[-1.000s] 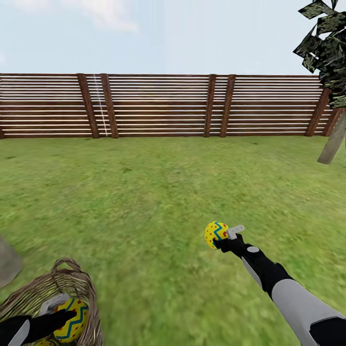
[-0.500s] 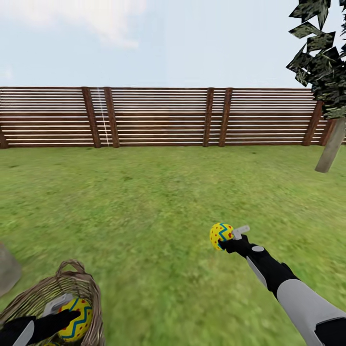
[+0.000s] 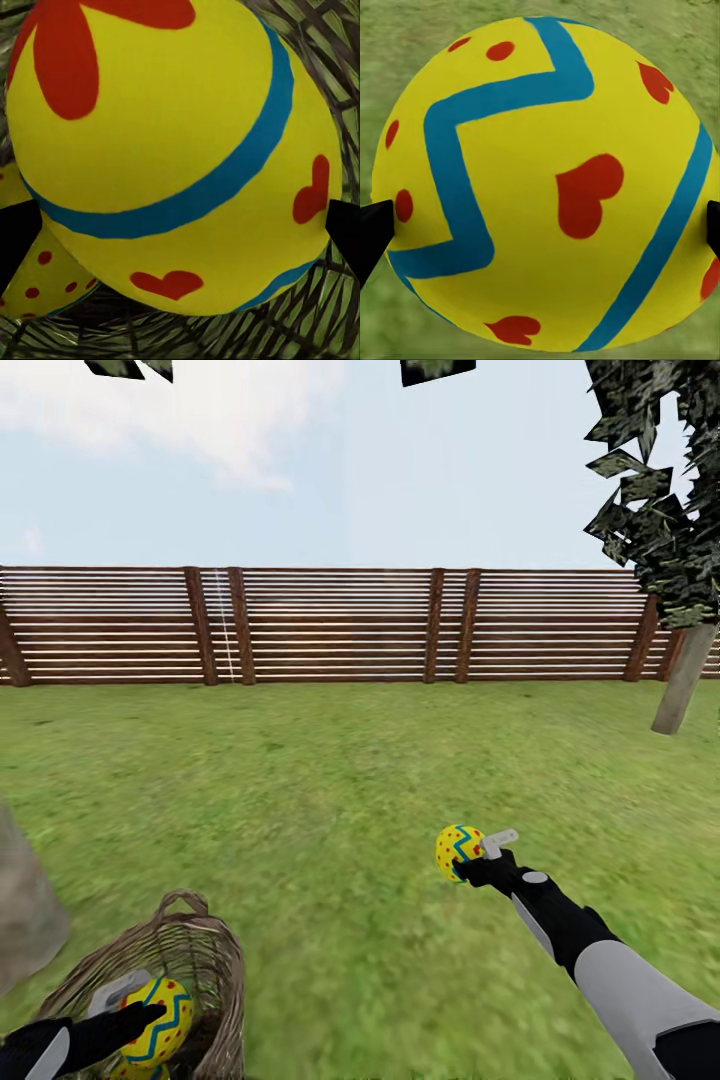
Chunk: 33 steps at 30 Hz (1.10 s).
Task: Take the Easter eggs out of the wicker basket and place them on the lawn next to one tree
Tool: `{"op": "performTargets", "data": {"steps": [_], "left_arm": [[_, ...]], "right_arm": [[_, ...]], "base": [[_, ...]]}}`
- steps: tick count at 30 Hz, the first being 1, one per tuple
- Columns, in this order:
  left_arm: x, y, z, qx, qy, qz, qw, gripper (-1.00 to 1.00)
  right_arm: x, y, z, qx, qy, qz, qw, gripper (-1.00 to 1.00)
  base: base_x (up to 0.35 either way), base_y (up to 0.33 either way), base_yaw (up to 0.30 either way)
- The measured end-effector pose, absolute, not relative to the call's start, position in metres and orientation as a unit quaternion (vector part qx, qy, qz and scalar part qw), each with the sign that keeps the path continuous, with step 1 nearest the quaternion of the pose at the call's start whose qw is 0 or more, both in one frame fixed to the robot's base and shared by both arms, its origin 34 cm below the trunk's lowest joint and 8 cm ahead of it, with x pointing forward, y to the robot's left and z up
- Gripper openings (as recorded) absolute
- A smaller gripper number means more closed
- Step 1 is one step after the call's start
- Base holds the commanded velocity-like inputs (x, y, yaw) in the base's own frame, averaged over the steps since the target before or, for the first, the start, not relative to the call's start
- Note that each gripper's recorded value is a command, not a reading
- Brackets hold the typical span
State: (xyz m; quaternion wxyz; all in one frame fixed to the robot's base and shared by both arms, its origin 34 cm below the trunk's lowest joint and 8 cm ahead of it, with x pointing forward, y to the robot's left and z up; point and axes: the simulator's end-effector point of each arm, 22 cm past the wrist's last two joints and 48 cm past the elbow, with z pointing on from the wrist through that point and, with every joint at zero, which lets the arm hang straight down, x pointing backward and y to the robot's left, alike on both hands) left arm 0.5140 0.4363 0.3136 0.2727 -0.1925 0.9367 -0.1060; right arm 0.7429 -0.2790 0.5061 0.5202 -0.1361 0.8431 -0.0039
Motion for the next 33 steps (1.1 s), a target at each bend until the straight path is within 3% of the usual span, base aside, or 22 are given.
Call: {"op": "performTargets", "data": {"steps": [23, 33], "left_arm": [[0.531, 0.421, 0.354, -0.185, 0.923, -0.125, 0.314, -1.0], [0.537, 0.421, 0.373, -0.182, 0.917, -0.128, 0.332, -1.0]], "right_arm": [[0.74, -0.275, 0.57, -0.137, 0.818, -0.008, 0.559, -1.0], [0.737, -0.273, 0.597, -0.139, 0.806, -0.011, 0.575, -1.0]], "base": [[-0.008, 0.006, 0.0], [-0.251, 0.201, 0.0]]}}
